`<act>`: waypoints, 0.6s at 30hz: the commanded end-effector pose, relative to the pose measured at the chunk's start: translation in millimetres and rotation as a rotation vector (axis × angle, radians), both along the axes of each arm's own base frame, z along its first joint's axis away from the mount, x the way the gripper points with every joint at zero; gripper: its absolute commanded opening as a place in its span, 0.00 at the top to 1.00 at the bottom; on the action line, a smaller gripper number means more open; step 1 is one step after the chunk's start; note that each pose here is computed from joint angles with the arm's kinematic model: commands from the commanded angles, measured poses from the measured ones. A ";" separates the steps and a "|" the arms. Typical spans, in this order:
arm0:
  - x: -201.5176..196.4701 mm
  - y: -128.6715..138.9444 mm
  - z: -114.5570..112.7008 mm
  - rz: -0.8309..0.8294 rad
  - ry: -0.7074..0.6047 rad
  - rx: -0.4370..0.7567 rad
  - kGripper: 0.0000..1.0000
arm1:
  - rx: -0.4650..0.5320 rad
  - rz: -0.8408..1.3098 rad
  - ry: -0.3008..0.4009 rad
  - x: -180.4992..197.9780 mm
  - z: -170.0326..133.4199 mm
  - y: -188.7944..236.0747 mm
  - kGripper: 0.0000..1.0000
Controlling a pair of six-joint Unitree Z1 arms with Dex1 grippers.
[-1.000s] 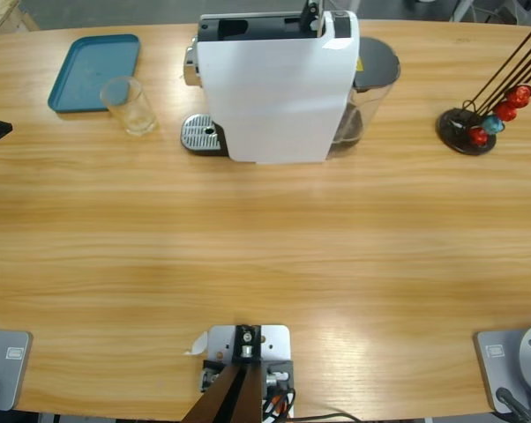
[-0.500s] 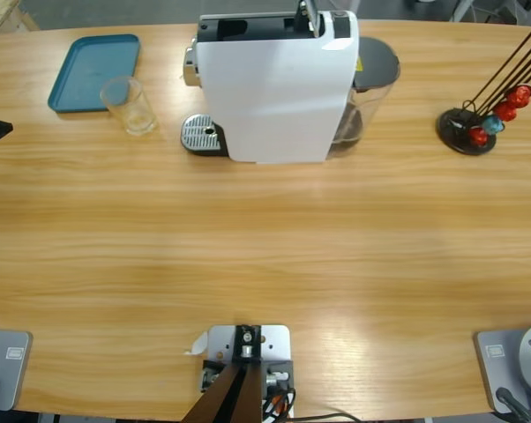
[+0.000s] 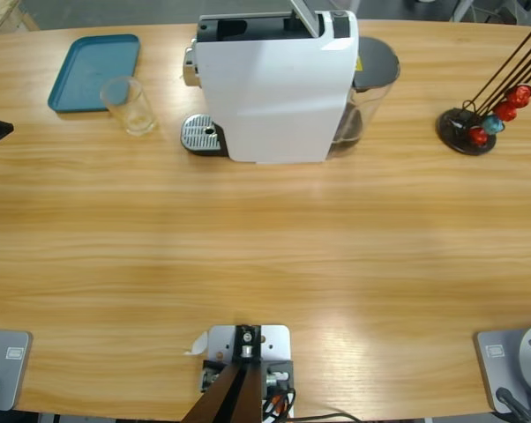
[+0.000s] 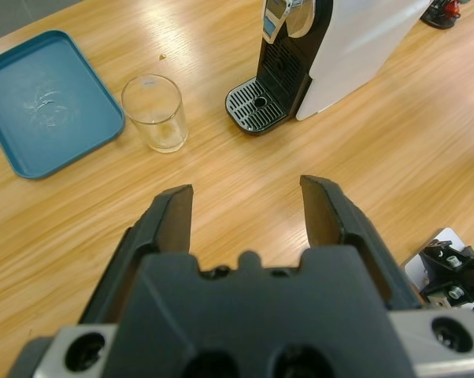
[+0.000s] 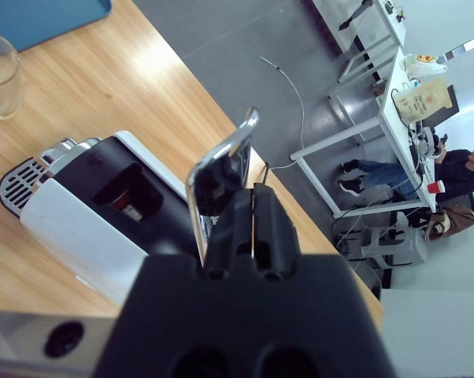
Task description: Pour coffee
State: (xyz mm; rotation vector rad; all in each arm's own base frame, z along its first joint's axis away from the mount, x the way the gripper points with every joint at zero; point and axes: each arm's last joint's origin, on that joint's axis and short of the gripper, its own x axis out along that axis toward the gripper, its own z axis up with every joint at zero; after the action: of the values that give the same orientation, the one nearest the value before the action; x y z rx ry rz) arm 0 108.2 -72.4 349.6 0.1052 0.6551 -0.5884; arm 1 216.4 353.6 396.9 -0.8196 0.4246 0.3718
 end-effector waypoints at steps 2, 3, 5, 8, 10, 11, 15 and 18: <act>3.4 -4.5 -15.5 -0.015 0.060 0.016 0.41 | -0.108 0.036 0.071 1.9 -61.8 42.3 1.00; 3.6 -4.7 -15.6 -0.015 0.061 0.016 0.41 | -0.110 0.037 0.073 2.4 -63.3 43.5 1.00; 3.8 -4.8 -15.8 -0.015 0.062 0.017 0.41 | -0.112 0.039 0.078 3.0 -65.7 45.2 1.00; 4.2 -5.0 -16.0 -0.014 0.064 0.017 0.41 | -0.110 0.042 0.087 4.0 -69.4 48.0 1.00; 4.7 -5.4 -15.9 -0.014 0.065 0.018 0.41 | -0.109 0.040 0.091 4.6 -71.9 49.5 1.00; 4.9 -5.6 -16.1 -0.014 0.066 0.018 0.41 | -0.110 0.039 0.094 4.9 -73.6 50.2 1.00; 5.2 -5.7 -16.3 -0.014 0.067 0.019 0.41 | -0.110 0.042 0.107 5.9 -79.2 53.4 1.00; 5.1 -5.6 -16.2 -0.013 0.067 0.018 0.41 | -0.110 0.040 0.113 6.6 -83.1 55.1 1.00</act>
State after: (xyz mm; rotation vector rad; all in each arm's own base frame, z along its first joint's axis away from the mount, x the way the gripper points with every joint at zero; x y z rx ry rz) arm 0 110.6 -74.0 348.0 0.1051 0.6679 -0.5862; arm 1 225.6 372.0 382.9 -0.8102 0.4408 0.3677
